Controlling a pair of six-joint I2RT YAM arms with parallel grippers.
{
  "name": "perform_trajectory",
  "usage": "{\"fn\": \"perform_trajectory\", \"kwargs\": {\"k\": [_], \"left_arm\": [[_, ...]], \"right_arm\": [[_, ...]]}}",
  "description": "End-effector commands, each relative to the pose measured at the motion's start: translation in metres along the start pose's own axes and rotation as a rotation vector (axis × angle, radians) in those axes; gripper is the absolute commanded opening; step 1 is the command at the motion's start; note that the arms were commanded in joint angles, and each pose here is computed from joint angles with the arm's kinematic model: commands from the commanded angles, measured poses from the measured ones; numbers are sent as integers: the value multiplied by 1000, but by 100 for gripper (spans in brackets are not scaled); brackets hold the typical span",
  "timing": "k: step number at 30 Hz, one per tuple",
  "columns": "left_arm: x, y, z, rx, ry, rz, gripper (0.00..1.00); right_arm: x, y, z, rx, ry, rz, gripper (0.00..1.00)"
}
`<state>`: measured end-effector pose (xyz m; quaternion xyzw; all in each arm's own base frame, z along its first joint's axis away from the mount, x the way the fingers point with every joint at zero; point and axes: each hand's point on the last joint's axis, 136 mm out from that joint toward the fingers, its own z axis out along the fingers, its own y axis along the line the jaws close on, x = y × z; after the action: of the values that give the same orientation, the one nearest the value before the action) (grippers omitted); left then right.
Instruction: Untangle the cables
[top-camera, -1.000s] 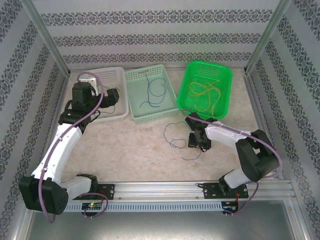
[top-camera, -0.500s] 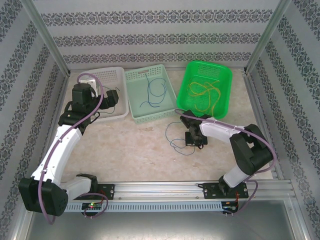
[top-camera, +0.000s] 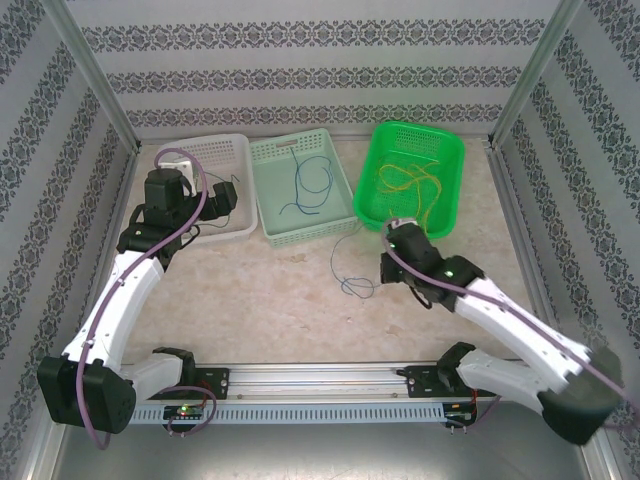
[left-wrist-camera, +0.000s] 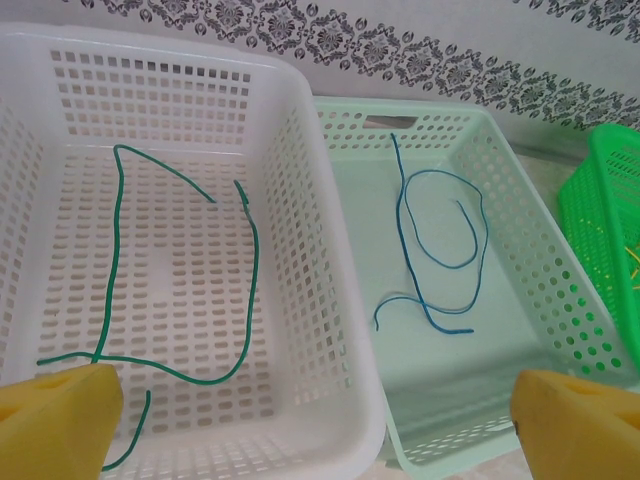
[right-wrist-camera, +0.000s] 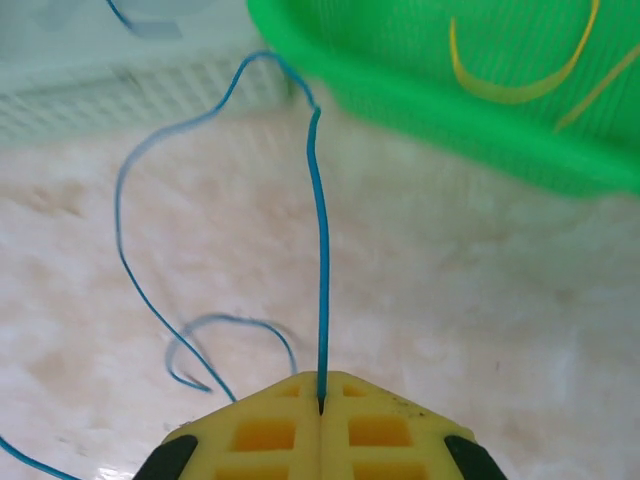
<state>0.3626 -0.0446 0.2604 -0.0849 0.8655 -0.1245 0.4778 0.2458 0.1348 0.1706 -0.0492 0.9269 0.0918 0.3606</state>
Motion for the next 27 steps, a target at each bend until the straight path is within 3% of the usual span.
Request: {"fn": "perform_trajectory", "kwargs": {"k": [1,8,14,19,27], "left_arm": [[6,-2,-1,8,4,-5,100],[8,-10,5,58,15,-44,100],[8,-22,4,115,21,-62,100],[12,-23,2,116,21,-56,100],[22,-12,0,71,25,-71,100]], "right_arm": [[-35,2,-39,-58,-203,-15,0],[-92,15,-120,-208,-441,47,0],[-145,50,-165,-353,-539,17,0],[-188,79,-191,-454,-614,-19,0],[-251,106,-200,-457,-682,-48,0]]}}
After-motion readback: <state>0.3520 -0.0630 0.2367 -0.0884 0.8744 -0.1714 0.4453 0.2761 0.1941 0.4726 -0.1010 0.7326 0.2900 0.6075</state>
